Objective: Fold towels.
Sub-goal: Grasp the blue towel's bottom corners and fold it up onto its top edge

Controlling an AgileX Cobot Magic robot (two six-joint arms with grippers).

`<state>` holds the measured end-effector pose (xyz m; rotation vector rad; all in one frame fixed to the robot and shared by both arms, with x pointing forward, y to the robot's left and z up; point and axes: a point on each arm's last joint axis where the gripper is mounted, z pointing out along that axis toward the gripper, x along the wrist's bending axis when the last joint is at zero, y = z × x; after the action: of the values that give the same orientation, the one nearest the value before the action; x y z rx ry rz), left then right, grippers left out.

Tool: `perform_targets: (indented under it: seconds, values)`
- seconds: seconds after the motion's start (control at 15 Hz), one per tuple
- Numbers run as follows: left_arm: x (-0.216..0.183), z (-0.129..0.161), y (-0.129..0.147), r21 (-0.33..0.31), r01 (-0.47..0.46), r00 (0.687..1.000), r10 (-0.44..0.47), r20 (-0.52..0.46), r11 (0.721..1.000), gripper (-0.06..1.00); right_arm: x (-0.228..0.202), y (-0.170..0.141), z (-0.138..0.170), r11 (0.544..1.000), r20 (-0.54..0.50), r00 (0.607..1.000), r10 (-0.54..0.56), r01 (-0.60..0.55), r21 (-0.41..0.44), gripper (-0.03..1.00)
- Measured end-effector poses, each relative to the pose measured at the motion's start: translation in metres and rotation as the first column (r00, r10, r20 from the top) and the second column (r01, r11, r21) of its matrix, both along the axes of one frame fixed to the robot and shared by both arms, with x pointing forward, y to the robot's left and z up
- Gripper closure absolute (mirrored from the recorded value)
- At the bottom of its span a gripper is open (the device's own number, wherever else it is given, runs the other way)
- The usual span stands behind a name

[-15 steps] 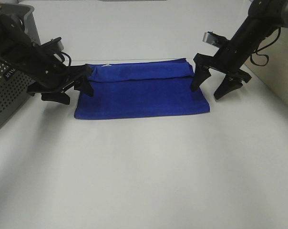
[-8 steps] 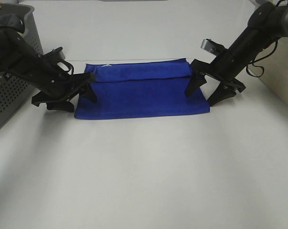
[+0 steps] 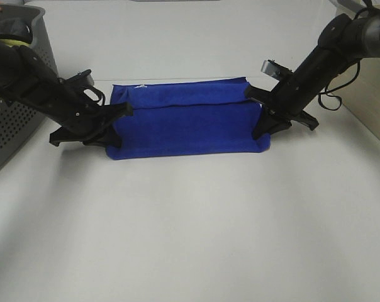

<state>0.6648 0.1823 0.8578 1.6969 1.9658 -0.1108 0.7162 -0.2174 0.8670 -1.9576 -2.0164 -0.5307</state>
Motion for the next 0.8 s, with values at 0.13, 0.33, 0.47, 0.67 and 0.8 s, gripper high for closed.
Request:
perform_targets:
  seconds: [0.13,0.33,0.47,0.67,0.8]
  values:
    - [-0.003,0.003,0.000,0.010,0.045,0.999,-0.045,-0.018,0.999,0.94,-0.002,-0.002,0.001,1.000,-0.020,1.000,0.004,-0.004,-0.015,0.97]
    - [-0.016,0.016,0.001,0.032,0.115,0.991,-0.112,-0.074,0.993,0.94,-0.022,-0.004,0.012,1.000,-0.052,0.999,0.006,-0.008,-0.026,0.97]
    - [-0.036,0.017,0.003,0.037,0.130,0.985,-0.124,-0.122,0.991,0.94,-0.047,-0.007,0.017,0.999,-0.083,0.997,-0.005,0.002,-0.038,0.97]
    - [-0.079,0.019,0.010,0.047,0.140,0.971,-0.128,-0.200,0.989,0.94,-0.092,-0.009,0.015,0.999,-0.135,0.990,-0.044,0.041,-0.023,0.97]
    - [-0.101,0.019,0.015,0.050,0.142,0.963,-0.126,-0.238,0.989,0.94,-0.117,-0.010,0.013,0.999,-0.167,0.985,-0.046,0.045,-0.013,0.97]
